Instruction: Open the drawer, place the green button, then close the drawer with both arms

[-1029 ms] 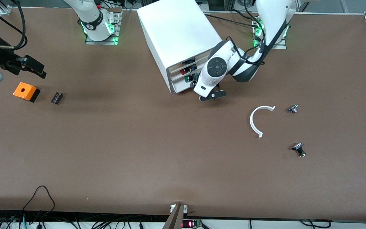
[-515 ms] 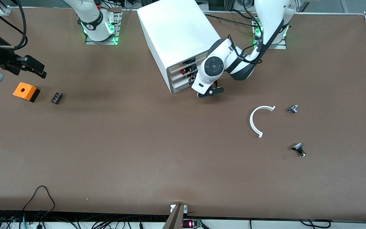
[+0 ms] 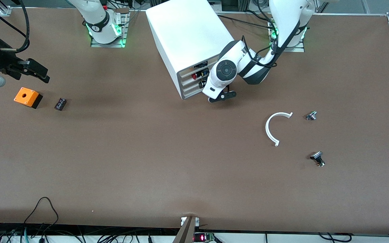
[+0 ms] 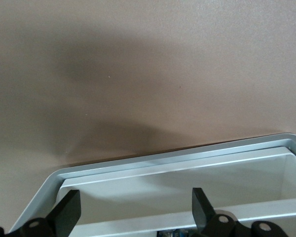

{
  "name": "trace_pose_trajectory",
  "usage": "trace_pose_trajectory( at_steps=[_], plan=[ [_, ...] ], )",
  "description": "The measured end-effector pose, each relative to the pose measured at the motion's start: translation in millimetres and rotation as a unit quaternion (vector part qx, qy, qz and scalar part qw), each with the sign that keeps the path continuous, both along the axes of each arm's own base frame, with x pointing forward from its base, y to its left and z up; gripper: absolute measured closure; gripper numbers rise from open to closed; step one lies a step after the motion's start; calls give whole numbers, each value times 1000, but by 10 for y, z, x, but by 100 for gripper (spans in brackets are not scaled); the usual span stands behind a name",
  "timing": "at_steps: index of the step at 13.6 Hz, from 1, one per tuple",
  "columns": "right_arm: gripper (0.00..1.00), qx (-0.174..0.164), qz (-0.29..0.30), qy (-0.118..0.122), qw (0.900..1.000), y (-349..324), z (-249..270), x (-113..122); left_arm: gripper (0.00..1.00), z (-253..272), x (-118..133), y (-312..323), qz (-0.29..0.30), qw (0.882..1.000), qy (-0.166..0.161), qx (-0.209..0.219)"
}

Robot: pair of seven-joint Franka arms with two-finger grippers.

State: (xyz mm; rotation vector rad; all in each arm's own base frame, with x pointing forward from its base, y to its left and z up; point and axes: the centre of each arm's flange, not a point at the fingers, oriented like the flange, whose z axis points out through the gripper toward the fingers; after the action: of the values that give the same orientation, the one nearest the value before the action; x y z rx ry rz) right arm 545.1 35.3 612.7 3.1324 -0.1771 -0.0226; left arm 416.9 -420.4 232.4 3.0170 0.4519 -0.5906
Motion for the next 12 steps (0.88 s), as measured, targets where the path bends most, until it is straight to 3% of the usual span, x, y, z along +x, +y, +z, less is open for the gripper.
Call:
trace_pose_trajectory(
  at_steps=[1, 6, 8, 12],
  plan=[
    [0, 0, 0, 0, 1000, 1, 0, 0, 1, 24, 57, 24, 1, 1000, -4, -4],
    [0, 0, 23, -10, 1000, -13, 94, 8, 1, 736, 1138, 823, -8, 997, -64, -51],
    [0, 0, 25, -13, 1000, -23, 123, 11, 1, 1160, 1438, 1190, -41, 995, -85, -37],
    [0, 0, 26, -16, 1000, -28, 149, 13, 1, 2073, 1774, 1639, -130, 985, -113, 13]
  ],
)
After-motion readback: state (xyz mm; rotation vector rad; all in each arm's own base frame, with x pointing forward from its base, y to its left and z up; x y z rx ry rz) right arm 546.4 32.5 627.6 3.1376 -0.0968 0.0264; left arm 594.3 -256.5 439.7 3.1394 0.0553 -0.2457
